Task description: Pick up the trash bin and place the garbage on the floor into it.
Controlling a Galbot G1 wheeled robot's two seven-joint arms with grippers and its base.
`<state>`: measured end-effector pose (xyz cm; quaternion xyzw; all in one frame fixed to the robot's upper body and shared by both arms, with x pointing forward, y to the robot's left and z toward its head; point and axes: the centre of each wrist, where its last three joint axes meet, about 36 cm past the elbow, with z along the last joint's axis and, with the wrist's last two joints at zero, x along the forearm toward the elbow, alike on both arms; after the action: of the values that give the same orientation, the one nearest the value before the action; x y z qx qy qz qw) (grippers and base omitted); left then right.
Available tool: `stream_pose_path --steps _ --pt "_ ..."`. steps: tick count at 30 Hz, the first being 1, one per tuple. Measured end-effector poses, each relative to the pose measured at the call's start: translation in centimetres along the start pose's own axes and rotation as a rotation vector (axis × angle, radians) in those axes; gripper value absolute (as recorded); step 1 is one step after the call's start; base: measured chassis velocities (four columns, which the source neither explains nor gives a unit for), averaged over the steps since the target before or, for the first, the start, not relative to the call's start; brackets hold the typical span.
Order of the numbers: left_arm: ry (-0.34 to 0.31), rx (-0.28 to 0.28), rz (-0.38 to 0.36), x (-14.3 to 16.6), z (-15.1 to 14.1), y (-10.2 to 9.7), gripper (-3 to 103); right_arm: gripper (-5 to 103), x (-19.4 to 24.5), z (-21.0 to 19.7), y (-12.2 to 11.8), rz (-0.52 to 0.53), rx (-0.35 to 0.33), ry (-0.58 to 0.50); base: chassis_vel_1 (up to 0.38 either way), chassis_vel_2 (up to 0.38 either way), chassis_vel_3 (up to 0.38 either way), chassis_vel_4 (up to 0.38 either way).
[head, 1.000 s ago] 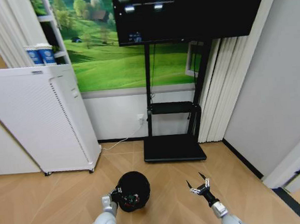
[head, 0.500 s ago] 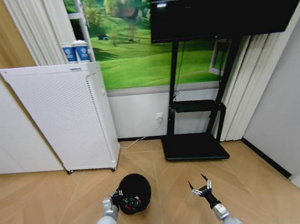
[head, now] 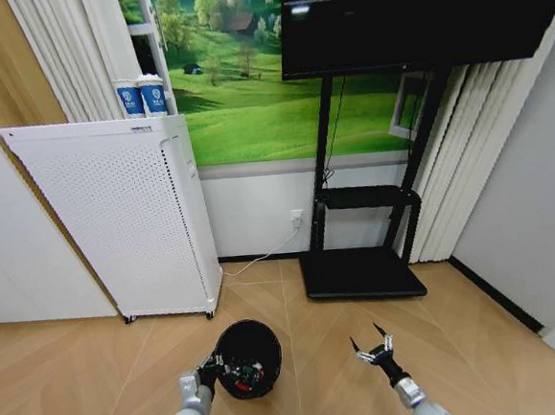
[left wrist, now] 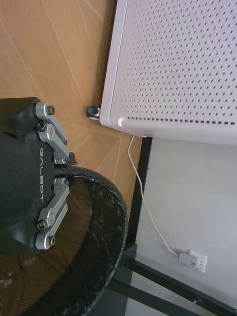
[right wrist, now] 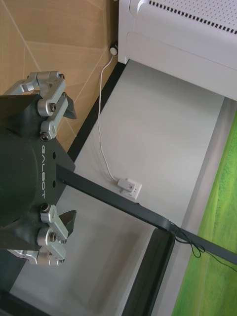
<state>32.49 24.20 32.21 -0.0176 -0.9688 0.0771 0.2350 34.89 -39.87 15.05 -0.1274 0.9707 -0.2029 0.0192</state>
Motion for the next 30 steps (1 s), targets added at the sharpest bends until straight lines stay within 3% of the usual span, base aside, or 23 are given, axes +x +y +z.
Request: stream_pose_path --steps 13,30 --pt "-0.027 0.005 0.003 0.0 -1.2 0.8 7 100 -0.1 -0.1 0.9 -0.022 -0.016 -0.002 0.022 0.007 -0.011 -0.002" --pt "-0.022 0.013 0.010 -0.1 -0.7 0.1 7 100 0.9 0.2 1.3 -0.004 -0.012 0.009 0.205 -0.057 -0.202 0.075"
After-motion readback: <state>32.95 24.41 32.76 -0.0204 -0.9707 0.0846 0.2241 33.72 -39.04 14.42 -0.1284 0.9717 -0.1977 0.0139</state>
